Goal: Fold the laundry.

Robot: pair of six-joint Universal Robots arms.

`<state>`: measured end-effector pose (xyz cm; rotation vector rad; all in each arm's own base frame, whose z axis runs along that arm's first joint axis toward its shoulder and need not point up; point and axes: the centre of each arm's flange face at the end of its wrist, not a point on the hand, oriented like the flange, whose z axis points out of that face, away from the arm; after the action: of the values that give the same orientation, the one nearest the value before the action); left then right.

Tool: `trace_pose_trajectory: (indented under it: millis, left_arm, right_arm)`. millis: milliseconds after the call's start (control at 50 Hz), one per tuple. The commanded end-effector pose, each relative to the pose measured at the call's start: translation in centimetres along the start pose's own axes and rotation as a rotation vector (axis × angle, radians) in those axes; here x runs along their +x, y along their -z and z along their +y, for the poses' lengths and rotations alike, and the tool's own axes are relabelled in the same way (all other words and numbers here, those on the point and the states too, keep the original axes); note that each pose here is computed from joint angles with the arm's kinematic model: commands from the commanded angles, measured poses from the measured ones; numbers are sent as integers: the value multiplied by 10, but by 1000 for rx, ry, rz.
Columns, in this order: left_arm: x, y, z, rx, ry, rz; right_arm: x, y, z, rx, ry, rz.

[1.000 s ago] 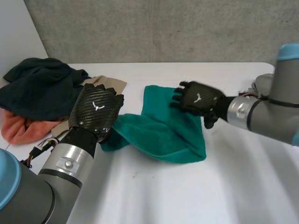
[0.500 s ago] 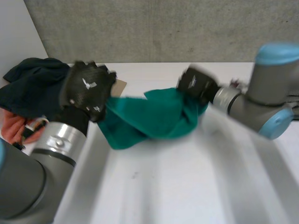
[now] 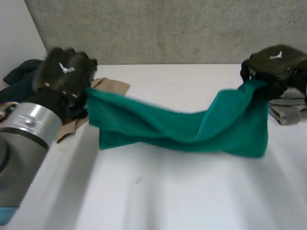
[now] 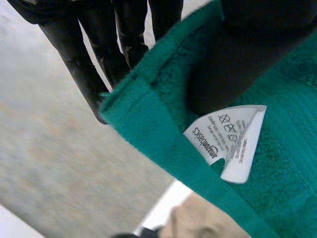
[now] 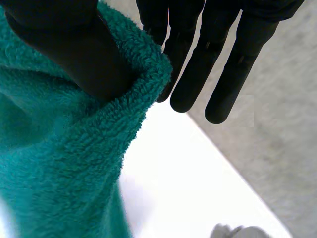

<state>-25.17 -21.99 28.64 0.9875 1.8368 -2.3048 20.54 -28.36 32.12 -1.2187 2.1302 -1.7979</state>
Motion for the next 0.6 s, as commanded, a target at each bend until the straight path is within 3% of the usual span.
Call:
trace_pose_trajectory:
  millis: [20,100,140,200,280,340,420,600]
  left_arm:
    - [13,-56,29,-19,-14,17]
    - [-8,-110,-1,159,-50,-97]
    - [-28,-133,-35,300,-61,-180]
    - [-47,-145,-66,436,-57,-261]
    - [-64,-150,-90,583,-14,-345]
    - [-62,-150,-83,585,30,-339]
    - [-36,-144,-41,447,48,-257]
    - [31,-91,66,83,49,-54]
  right_arm:
    - [11,-48,22,19,34,34]
    - [29,-78,-2,197,63,208]
    - [37,-89,-30,385,68,325]
    - [47,-93,-61,654,64,465]
    - [48,-93,-67,820,59,534]
    - [44,-92,-60,800,55,521]
    - [27,-97,-34,669,13,453]
    - [-38,-90,68,131,-87,202]
